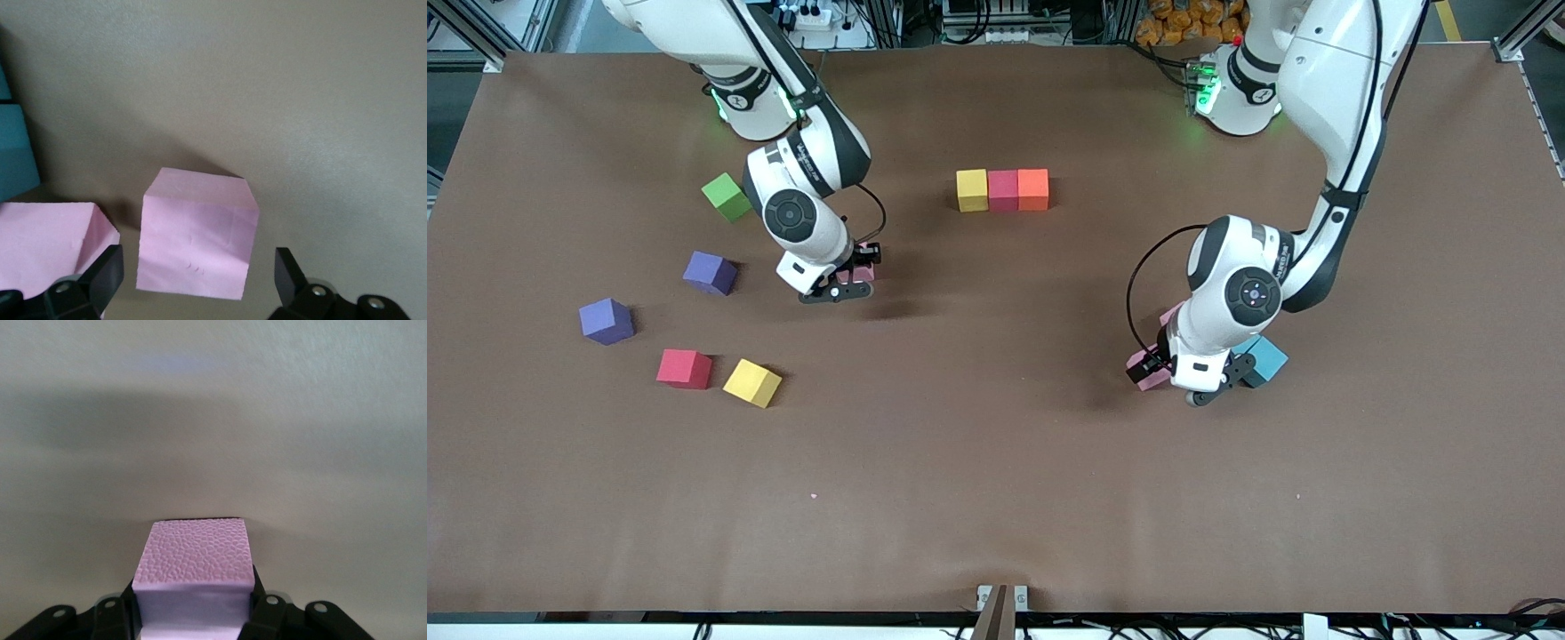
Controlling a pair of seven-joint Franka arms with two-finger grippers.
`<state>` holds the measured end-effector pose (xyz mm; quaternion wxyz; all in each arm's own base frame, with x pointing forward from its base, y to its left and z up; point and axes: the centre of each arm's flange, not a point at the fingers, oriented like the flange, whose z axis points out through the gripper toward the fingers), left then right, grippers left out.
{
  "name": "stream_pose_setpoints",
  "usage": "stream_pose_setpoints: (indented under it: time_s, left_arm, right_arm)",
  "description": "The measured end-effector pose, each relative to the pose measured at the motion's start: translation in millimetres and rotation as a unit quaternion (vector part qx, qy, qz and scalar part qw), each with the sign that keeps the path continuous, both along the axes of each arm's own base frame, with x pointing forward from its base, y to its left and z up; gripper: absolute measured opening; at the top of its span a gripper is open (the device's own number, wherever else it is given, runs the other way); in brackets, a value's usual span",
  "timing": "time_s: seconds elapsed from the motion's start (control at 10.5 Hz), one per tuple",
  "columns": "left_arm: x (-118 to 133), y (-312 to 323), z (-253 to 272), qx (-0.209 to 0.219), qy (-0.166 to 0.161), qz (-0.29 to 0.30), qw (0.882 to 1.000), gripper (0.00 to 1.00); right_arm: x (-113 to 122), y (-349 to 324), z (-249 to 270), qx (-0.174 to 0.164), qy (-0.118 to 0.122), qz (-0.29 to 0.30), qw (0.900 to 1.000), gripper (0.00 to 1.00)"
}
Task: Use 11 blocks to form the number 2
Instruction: 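Grasp the pink cube by the teal cubes with the left gripper, then place the light pink cube below the orange cube with the right gripper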
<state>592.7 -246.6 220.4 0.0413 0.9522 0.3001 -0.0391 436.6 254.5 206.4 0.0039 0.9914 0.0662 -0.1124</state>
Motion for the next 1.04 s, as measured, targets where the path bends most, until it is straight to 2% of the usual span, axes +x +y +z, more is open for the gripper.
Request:
stream_pose_setpoints:
  time_s: [0.28,0.47,0.57,0.66,1.04]
  left_arm:
    - [-2,5,-22,0.008,0.013,-0.015,1.0,0.99]
    - [0,9,-29,0.011,0.015,-0.026,0.999,0.87]
    - [3,10,-26,0.01,0.011,-0.025,1.0,0.73]
    - [7,8,-21,0.008,0.005,-0.025,1.0,0.65]
    - [20,3,3,0.004,-0.006,-0.026,1.0,0.65]
  right_arm:
    - [20,36,36,0.009,-0.013,-0.003,1.0,0.59]
    - [23,81,61,0.019,-0.023,-0.043,0.999,0.55]
    - [19,110,68,0.029,-0.021,-0.061,0.997,0.55]
    - [14,139,70,0.032,-0.02,-0.075,0.996,0.55]
    - [-26,254,42,0.024,-0.016,-0.083,0.996,0.55]
